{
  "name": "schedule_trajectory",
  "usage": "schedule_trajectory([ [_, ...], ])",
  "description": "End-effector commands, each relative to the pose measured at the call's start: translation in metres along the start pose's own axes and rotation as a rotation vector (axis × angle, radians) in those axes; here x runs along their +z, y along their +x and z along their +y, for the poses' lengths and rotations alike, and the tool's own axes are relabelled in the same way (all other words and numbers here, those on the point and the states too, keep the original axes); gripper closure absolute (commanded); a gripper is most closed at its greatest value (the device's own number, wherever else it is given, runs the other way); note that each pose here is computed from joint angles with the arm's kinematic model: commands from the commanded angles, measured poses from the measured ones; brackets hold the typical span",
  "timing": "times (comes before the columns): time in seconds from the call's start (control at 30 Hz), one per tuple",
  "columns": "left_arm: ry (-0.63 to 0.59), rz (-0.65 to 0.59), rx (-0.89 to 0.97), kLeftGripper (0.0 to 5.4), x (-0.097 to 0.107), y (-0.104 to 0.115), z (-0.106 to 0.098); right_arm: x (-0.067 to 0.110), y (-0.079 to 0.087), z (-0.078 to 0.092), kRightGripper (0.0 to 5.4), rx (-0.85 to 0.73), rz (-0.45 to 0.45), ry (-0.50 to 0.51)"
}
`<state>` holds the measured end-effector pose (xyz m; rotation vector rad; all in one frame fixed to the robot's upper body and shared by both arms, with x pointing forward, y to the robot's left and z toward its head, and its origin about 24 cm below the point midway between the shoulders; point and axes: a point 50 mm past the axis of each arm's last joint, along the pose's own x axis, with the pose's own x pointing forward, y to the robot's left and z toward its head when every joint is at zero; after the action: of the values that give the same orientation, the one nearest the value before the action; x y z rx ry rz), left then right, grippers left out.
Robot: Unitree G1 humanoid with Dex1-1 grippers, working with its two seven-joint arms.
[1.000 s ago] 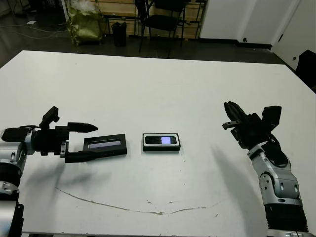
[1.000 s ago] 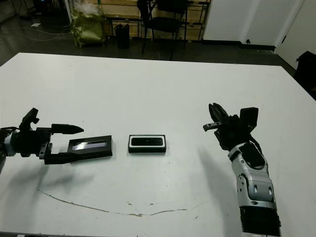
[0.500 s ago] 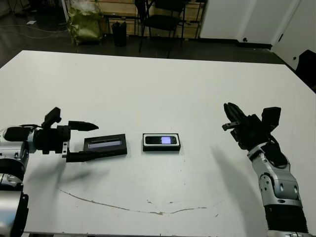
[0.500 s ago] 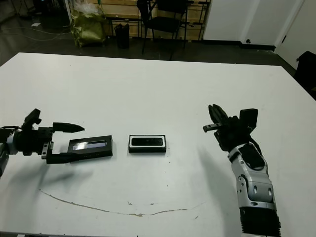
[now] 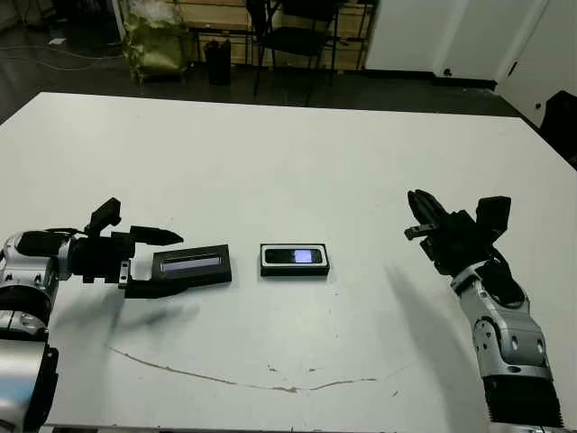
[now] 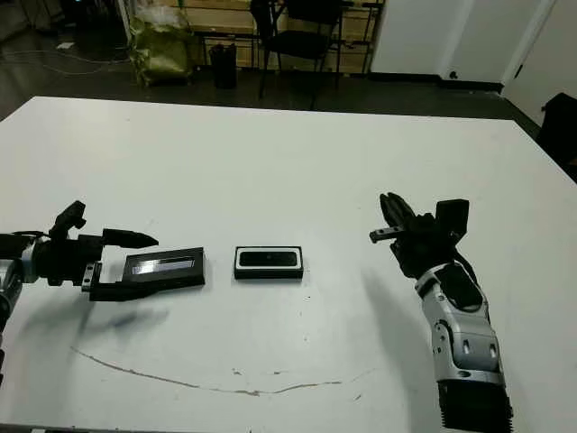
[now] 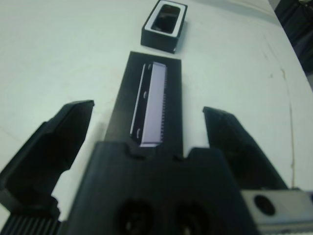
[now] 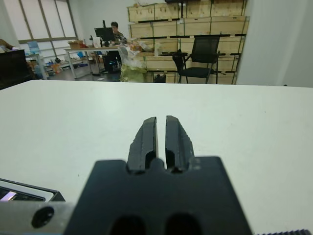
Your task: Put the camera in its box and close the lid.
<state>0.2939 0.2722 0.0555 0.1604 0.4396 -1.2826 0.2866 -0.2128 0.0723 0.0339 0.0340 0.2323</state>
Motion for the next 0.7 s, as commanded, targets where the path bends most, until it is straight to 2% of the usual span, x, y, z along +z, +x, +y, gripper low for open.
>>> schedule_trajectory([
  [0.03, -0.028, 0.017, -0.008, 0.02, 0.0, 0.003, 0.001, -0.002, -0.003, -0.002, 5.4, -0.034, 0.046, -0.007],
  [0.27, -0.058, 0.023, -0.011, 0.02, -0.003, 0.003, 0.001, -0.003, -0.004, -0.003, 5.4, -0.035, 0.053, 0.002],
  [0.47, -0.098, 0.03, -0.007, 0.02, -0.008, 0.004, 0.0, -0.013, -0.003, -0.01, 5.4, -0.031, 0.043, -0.001],
  [0.7, -0.145, 0.092, 0.024, 0.02, -0.016, 0.003, 0.0, -0.005, -0.004, -0.004, 5.4, -0.032, 0.05, 0.005],
])
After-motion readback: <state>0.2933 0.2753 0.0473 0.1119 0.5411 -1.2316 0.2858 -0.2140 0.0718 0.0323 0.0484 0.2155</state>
